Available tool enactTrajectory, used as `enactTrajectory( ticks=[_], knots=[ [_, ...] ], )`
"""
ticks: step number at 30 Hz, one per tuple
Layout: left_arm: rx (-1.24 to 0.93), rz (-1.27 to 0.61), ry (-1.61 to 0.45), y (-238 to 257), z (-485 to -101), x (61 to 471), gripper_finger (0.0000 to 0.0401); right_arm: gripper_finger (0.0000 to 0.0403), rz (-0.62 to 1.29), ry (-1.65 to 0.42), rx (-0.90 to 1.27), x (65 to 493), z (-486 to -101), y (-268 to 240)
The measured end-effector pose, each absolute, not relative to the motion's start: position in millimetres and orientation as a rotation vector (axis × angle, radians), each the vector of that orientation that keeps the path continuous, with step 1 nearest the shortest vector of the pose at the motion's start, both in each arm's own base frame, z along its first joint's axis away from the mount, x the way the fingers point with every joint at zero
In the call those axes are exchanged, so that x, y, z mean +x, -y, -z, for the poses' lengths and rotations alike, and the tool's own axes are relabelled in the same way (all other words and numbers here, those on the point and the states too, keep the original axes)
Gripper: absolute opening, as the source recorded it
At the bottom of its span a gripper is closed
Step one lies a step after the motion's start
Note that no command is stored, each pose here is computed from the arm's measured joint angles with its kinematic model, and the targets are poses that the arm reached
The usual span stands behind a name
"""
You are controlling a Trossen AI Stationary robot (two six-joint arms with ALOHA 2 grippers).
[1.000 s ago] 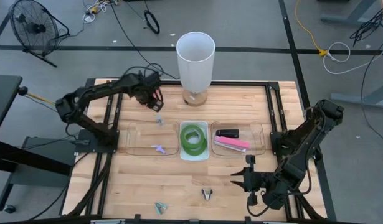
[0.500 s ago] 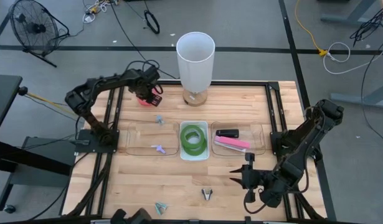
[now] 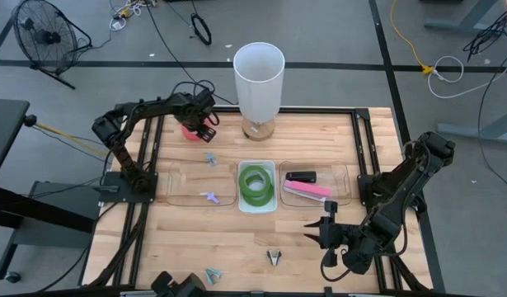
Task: Pick and place Stapler, Stapler remover, tape
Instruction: Put the pink tape into the white bin
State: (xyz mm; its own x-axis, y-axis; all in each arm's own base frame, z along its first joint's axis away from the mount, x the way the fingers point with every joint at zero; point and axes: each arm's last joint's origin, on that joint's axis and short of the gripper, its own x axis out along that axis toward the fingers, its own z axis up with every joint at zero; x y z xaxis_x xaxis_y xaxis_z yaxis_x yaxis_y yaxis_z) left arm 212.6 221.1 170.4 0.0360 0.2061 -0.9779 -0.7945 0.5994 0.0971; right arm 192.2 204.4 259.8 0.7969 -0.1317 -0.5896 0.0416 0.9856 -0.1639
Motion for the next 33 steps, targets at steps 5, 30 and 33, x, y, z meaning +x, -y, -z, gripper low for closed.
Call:
enactTrajectory(
  ticks=[5,30,33],
  knots=[
    [-0.549,-0.827,-1.285,-223.5,-171.1,215.3,0.0214,0.0107,0.093,-0.643,-0.146,192.2,-259.8,-204.4],
    [-0.613,-0.785,-1.429,-231.0,-136.4,221.4,0.0082,0.0107,0.097,-0.642,-0.147,193.2,-259.9,-203.6],
    [-0.622,-0.813,-1.469,-231.5,-141.1,220.2,0.0082,0.0107,0.097,-0.642,-0.147,193.3,-259.9,-203.4]
  ],
)
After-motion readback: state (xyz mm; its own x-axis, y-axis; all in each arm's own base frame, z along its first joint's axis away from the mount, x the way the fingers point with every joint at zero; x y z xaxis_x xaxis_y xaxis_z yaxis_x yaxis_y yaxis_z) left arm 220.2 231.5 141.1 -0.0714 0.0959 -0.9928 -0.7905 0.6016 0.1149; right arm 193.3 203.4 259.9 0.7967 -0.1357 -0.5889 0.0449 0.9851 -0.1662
